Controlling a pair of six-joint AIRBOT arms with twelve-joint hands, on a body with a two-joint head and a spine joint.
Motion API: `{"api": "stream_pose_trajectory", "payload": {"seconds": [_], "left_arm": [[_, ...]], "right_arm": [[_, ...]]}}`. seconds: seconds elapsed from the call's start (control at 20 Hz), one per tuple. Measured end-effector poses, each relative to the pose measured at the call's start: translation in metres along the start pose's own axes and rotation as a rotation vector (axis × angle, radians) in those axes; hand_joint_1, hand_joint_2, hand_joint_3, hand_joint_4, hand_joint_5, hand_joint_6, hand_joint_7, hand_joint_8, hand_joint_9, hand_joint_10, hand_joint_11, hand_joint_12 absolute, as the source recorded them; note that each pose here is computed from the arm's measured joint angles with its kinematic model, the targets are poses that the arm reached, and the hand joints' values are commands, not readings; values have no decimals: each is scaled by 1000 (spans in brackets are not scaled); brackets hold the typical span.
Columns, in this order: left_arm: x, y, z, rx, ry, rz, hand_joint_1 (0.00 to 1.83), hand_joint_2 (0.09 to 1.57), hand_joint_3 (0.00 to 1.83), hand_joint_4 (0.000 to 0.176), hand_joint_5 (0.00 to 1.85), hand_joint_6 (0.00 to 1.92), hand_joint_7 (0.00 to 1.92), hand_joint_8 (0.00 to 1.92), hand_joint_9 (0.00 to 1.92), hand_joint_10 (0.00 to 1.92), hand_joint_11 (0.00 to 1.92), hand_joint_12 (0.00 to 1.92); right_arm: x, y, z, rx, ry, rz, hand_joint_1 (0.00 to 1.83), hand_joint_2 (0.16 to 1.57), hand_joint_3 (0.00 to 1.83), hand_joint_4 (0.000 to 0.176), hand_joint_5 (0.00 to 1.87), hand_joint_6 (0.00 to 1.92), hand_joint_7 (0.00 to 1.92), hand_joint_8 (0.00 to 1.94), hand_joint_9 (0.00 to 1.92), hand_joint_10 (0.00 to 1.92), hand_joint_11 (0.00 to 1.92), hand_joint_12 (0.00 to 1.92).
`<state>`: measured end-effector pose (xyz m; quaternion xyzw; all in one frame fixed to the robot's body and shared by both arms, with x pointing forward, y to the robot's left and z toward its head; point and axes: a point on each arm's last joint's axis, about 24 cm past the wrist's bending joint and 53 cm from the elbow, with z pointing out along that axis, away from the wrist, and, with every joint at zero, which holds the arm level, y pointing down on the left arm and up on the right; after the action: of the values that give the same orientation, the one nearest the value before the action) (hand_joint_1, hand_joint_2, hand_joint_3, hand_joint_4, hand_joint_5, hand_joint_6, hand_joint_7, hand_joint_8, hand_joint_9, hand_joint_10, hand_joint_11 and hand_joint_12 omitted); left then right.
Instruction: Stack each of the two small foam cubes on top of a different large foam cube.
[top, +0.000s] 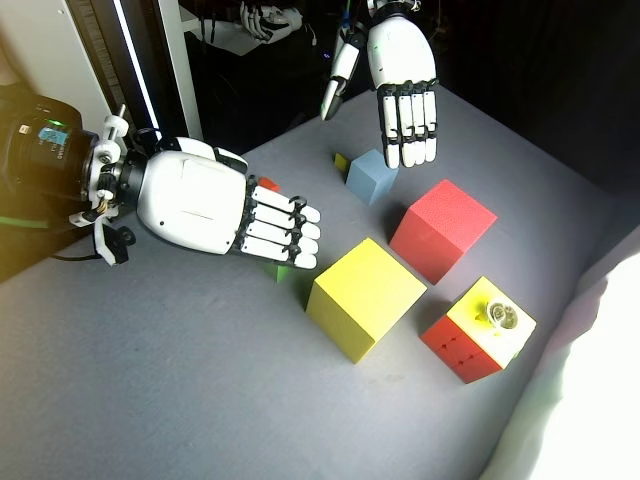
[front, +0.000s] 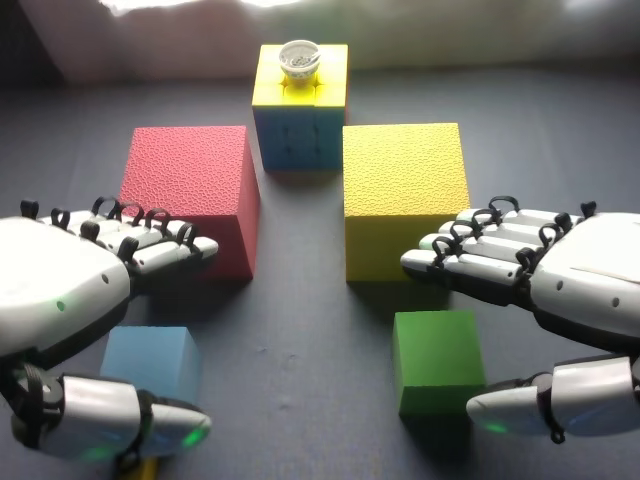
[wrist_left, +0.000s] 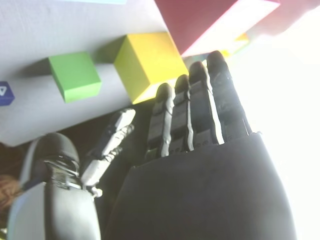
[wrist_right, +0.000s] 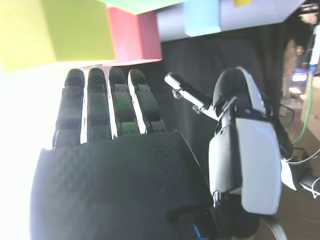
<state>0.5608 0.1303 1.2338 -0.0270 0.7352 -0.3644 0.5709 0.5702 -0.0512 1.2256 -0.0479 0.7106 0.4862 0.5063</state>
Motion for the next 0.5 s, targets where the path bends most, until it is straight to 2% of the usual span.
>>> {"api": "stream_pose_trajectory", "payload": {"seconds": [0.05,0.1,0.2,0.35,0.5], "left_arm": [[2,0,-1,-5,0,-9,724,961,0,0,36,0,61,0,107,0,159,47],[3,-1,-2,-4,-3,-14,849,969,0,0,15,0,42,0,88,0,138,36],[4,3,-3,-17,-3,-21,959,987,0,0,0,0,19,0,64,0,114,24],[7,7,-3,-29,-1,-27,962,1043,16,0,0,0,0,0,23,2,90,12],[18,9,-2,-40,24,-51,1021,1054,13,0,0,0,0,0,21,0,93,13]], "right_arm": [[-1,0,1,4,-2,8,617,1080,0,0,60,21,0,0,0,0,0,0],[-1,0,2,8,-4,27,723,975,0,0,31,5,0,0,0,0,0,0],[-3,1,5,13,-6,50,899,907,0,0,0,0,0,0,0,0,0,0],[-10,5,10,18,-17,117,1120,884,0,0,0,0,0,0,0,0,0,0],[-13,6,13,32,-16,191,1140,867,0,0,0,0,0,0,0,0,0,0]]}}
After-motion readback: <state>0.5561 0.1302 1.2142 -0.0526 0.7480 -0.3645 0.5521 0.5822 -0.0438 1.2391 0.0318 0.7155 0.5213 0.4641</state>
